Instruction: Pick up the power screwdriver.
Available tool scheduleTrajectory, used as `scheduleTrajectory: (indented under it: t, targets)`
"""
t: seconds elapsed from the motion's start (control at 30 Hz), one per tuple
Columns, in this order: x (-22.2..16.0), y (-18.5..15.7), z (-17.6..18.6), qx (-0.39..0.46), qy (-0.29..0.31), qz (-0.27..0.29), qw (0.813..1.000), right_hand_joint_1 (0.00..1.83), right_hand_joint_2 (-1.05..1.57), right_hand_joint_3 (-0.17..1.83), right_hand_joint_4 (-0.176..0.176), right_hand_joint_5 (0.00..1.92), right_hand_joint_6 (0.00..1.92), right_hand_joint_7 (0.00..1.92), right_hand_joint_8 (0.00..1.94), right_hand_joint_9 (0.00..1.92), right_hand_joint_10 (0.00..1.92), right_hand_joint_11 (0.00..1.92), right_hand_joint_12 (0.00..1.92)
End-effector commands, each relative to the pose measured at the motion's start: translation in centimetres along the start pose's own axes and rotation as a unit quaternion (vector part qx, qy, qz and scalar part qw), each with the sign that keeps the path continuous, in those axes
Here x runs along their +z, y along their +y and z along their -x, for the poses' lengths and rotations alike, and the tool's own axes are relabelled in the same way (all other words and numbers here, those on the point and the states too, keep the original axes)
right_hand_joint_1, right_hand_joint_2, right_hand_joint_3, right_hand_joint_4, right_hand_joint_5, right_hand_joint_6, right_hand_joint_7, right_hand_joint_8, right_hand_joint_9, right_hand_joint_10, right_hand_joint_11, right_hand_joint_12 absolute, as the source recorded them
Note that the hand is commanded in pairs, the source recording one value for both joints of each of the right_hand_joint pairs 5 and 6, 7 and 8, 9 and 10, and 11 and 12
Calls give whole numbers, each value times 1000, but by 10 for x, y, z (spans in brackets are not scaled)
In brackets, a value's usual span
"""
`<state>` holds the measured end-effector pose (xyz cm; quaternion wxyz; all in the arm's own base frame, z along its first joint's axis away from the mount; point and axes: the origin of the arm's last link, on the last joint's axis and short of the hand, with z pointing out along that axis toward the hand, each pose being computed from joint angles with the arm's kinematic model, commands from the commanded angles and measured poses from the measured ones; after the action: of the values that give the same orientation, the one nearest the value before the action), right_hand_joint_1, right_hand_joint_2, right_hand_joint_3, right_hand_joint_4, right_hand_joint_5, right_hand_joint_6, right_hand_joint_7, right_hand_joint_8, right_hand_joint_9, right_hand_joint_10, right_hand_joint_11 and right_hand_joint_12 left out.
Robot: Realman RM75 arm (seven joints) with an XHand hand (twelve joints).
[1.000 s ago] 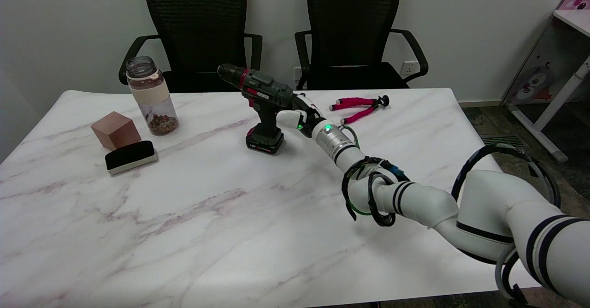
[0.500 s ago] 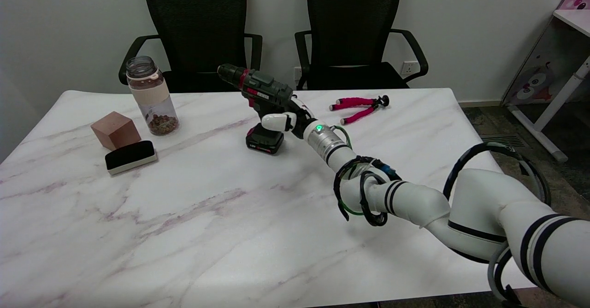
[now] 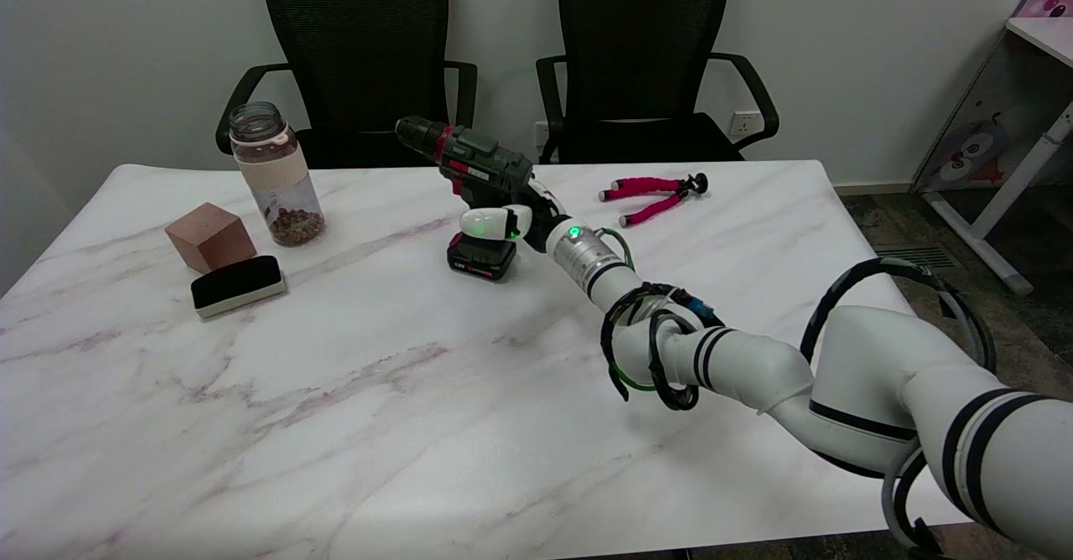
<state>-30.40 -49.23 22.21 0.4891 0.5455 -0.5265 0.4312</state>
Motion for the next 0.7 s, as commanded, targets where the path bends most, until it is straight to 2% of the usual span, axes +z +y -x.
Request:
scheduleTrajectory:
  t: [0.03,0.33,0.6,0.7]
  targets:
    - [2,-4,6,4,-6,-6,1000,1053,-504,751,165,135,135,135,135,348,348,70,70]
    - [2,-6,9,3,-10,-9,1000,1142,-326,750,161,152,152,152,152,534,534,131,131]
    - [3,-9,12,6,-13,-15,1000,1201,-123,672,160,193,193,193,193,672,672,298,298]
    - [3,-9,13,6,-14,-16,1000,1218,-75,705,161,208,208,208,208,709,709,348,348]
